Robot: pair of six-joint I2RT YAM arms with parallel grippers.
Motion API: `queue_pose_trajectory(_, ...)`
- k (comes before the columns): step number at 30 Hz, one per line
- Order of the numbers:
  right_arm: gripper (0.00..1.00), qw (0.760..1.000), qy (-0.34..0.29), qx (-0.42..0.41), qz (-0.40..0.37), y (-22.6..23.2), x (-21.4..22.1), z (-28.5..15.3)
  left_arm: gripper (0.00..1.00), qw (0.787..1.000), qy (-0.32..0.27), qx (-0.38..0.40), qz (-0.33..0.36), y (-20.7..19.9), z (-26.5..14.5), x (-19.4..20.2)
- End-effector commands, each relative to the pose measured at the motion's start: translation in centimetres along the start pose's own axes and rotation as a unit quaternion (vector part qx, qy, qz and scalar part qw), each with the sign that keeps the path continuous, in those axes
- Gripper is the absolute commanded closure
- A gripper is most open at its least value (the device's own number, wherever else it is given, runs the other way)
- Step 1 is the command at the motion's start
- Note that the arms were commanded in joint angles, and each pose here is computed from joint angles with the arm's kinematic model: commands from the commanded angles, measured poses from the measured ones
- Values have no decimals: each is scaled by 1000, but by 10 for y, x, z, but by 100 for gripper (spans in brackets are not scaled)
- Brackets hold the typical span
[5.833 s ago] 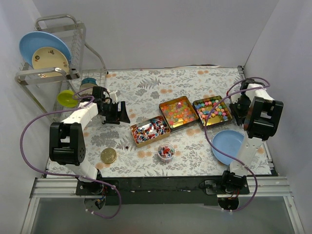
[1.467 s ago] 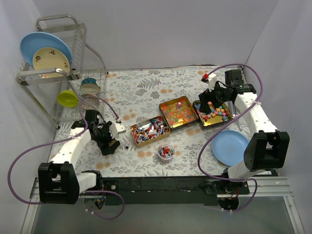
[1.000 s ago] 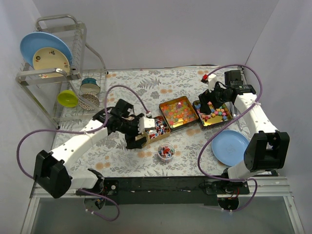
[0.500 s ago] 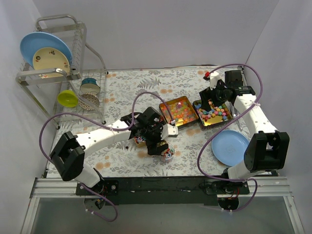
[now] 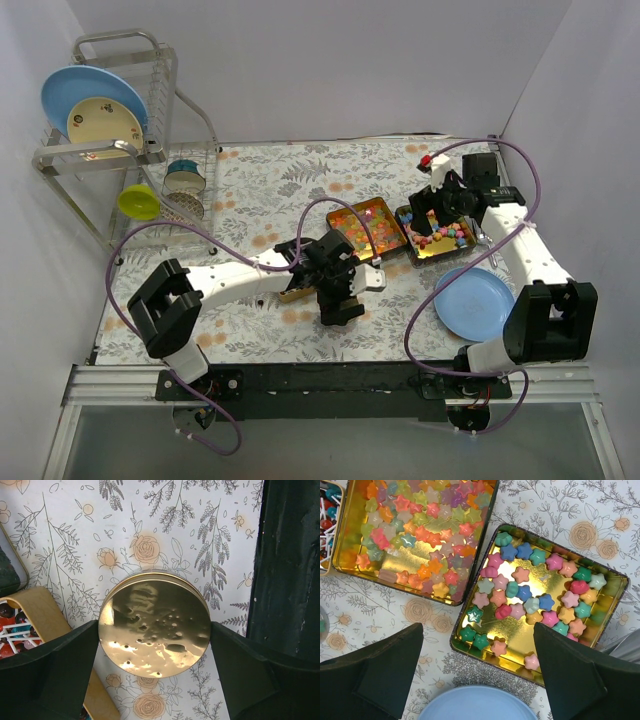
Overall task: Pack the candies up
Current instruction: Close the bottle lid on the packing bottle.
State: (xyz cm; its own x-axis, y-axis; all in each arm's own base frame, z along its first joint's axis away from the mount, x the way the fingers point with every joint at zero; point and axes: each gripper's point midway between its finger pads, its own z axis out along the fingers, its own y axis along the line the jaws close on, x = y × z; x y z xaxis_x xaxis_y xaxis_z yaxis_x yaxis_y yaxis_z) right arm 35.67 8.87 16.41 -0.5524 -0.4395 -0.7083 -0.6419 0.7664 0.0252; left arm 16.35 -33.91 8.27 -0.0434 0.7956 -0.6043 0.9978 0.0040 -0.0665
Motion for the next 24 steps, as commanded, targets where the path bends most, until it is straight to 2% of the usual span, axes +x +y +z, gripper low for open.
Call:
queue_pose_trajectory(1,2,999,-36,0,-15,6,-12,-12,11,1000,-15,-15,10,0,-5,-16)
queue_pose_trajectory(10,2,999,-35,5,-14,7,-9,-14,2,999,-19,-40,8,7,-10,-25)
queue_pose_trajectory(17,2,999,-29,10,-9,2,-12,-15,2,997,-38,-64,12,2,-41,-26)
queue_pose_trajectory(24,2,995,-46,-76,-37,31,-28,-19,2,996,-69,-57,-27,-17,-64,0)
